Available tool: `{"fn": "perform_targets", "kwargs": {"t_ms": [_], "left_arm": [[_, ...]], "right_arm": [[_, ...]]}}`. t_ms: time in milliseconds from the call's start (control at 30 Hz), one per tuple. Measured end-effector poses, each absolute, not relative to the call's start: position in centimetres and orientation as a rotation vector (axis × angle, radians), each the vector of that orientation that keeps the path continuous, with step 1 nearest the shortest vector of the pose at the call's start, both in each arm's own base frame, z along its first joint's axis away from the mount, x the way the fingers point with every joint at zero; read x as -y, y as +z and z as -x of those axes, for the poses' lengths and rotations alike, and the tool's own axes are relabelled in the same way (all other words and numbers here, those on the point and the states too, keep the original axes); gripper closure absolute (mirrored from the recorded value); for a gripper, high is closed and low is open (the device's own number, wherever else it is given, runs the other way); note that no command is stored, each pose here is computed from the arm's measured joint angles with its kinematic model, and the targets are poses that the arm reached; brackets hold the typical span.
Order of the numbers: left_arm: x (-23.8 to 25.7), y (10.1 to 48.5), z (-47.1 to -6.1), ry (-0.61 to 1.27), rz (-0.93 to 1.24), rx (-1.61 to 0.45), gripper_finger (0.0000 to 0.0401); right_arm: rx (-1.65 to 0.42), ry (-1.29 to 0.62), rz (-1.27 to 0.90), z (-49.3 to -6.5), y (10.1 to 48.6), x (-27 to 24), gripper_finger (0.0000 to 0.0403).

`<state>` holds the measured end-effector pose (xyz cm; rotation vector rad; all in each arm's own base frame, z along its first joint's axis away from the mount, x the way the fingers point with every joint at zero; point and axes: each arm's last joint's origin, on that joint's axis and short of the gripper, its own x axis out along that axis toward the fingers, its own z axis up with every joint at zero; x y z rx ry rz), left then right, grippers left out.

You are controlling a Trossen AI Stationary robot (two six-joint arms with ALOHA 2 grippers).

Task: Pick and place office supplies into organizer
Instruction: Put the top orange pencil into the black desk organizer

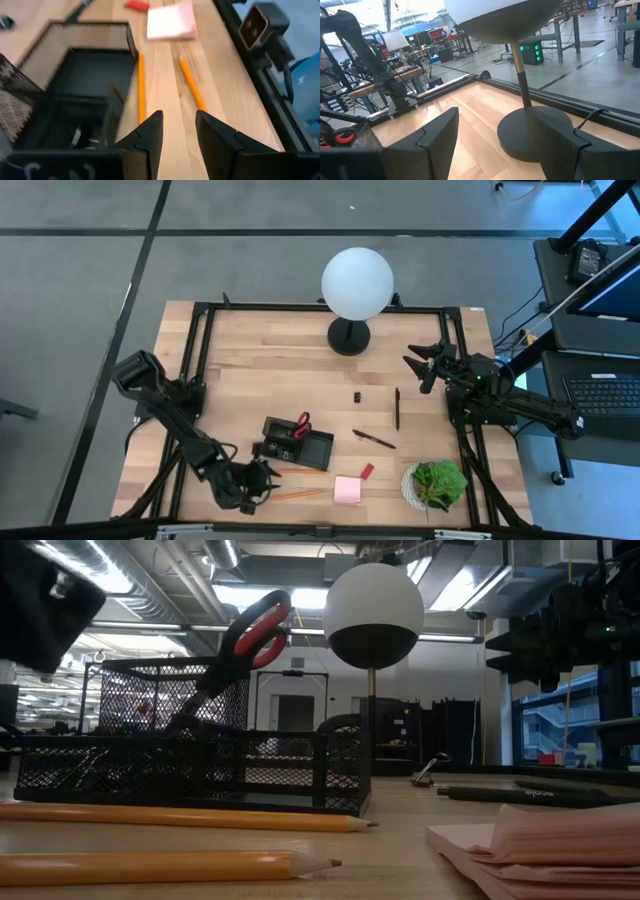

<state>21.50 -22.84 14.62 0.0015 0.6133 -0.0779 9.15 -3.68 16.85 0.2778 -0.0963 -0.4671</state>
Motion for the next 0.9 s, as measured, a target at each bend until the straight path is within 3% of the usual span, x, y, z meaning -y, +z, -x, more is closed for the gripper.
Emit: {"fn": "perform_targets", "kwargs": {"t_ms": [500,900], "left_arm": [[20.6,12.1,-21.4,0.051,0.029,-0.868,0.0289],[19.2,11.8,-22.1,0.038,0.086,-1.013,0.0297]], "right_arm": [[0.095,-0.467,-0.274,-9.2,16.8,3.7,0.0167],[0.095,-0.467,-0.271,-9.2,16.9,3.7,0.0167]]}}
